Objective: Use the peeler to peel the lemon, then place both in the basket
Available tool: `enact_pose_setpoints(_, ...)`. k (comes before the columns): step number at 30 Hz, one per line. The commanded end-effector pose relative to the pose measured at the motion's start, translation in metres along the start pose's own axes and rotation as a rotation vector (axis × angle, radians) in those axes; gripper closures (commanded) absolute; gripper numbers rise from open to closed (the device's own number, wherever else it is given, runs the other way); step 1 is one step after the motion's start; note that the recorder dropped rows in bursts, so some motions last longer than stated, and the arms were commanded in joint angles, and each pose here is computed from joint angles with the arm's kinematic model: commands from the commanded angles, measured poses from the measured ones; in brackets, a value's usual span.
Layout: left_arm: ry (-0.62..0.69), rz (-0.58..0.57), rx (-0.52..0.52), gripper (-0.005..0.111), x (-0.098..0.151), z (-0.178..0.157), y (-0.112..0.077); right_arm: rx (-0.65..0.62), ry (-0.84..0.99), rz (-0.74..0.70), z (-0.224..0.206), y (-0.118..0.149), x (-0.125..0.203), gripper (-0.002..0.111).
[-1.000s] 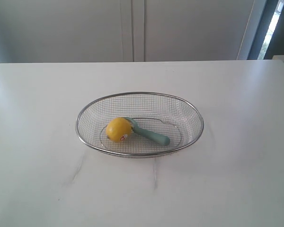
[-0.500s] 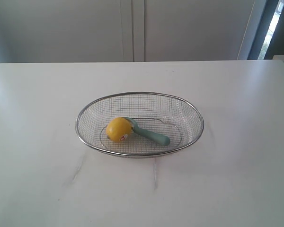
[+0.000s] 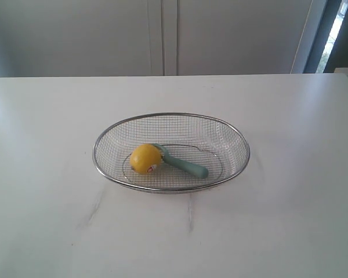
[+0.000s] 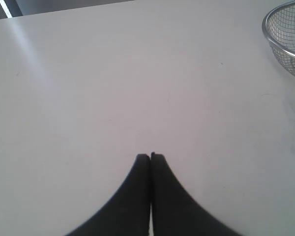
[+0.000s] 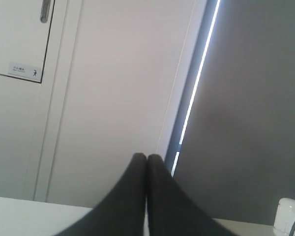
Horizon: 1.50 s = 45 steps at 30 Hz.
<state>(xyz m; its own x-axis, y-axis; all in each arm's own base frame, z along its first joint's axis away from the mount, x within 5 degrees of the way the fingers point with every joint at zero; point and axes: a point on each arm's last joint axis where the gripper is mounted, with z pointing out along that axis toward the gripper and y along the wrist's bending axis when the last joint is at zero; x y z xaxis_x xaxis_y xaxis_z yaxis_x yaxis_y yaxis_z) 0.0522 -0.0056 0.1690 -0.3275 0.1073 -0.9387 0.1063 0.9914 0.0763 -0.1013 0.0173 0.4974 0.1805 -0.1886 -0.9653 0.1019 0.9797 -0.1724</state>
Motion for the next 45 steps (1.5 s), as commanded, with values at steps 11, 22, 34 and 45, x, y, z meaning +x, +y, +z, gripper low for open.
enact_pose_setpoints(11,0.002,-0.01,0.003,0.107,0.001,0.0,0.0,-0.029,-0.09,0.159,0.088,0.011,0.071,0.108)
enact_pose_setpoints(22,0.002,-0.01,0.003,0.107,0.001,0.0,0.0,0.101,-0.243,0.217,0.117,0.013,0.161,0.108)
enact_pose_setpoints(34,0.002,-0.01,0.003,0.107,0.001,0.0,0.0,0.037,0.096,-0.098,0.1,0.041,0.305,0.108)
enact_pose_setpoints(45,0.002,-0.01,0.003,0.107,0.001,0.0,0.0,-0.033,0.416,0.126,0.092,0.05,0.333,0.108)
